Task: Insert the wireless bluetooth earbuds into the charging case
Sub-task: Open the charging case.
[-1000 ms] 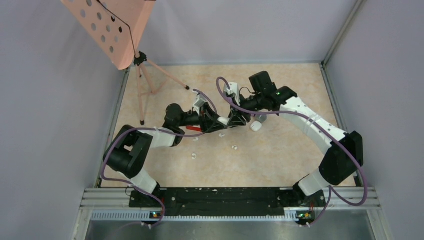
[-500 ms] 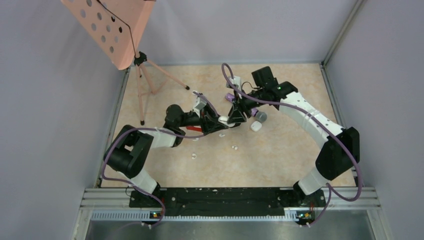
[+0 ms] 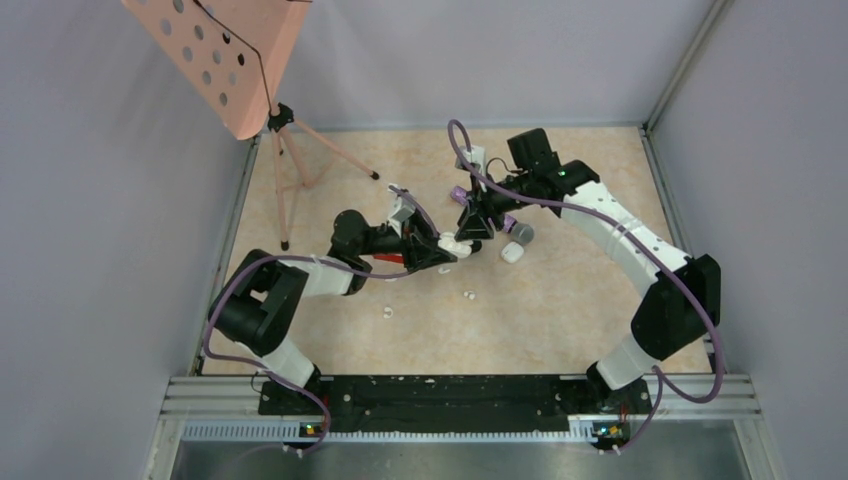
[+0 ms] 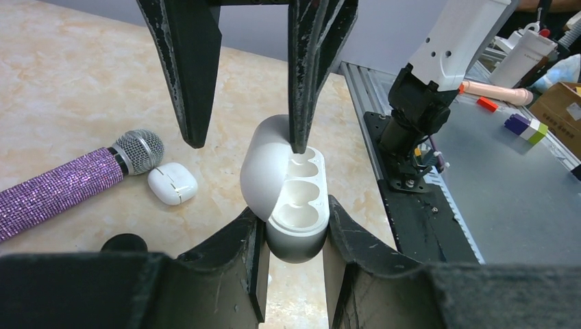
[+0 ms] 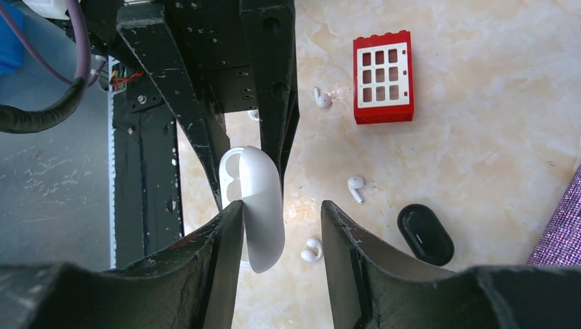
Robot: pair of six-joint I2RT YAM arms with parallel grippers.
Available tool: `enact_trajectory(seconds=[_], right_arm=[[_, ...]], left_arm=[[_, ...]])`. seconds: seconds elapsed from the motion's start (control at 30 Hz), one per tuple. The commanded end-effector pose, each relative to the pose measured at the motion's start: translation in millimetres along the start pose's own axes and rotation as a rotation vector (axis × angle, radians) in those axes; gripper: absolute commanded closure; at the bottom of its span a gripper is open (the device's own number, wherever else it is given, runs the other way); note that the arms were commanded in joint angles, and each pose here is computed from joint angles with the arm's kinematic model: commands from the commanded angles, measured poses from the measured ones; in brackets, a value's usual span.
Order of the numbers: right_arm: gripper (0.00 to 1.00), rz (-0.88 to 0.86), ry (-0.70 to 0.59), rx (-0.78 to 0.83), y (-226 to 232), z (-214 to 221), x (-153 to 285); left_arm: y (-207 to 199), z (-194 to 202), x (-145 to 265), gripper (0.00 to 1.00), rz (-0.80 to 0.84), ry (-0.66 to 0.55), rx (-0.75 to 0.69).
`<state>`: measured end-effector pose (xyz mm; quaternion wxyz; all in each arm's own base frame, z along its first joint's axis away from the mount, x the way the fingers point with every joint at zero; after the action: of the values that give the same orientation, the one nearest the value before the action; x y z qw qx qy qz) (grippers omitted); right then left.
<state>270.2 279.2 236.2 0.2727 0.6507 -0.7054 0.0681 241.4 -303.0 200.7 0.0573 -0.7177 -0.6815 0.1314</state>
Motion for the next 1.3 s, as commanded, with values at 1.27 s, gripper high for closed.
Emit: enact_trajectory(seconds=[1.27], right_arm=[[0.47,0.059,-0.062,0.161,6,-4,8]], left_arm=[[7,-7,14,1.00,-0.007,-0.007,0.044]])
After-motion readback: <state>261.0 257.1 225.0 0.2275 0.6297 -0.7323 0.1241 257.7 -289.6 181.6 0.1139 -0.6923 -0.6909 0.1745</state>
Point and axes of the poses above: each gripper's point midway between its finger pads, its own x axis back along the fingers, its own y axis along the line the jaws close on, z = x × y, the point moved 1 cm from there along x, back along the fingers, and after that the axes turned 1 degree about x, right-handed, at the moved point
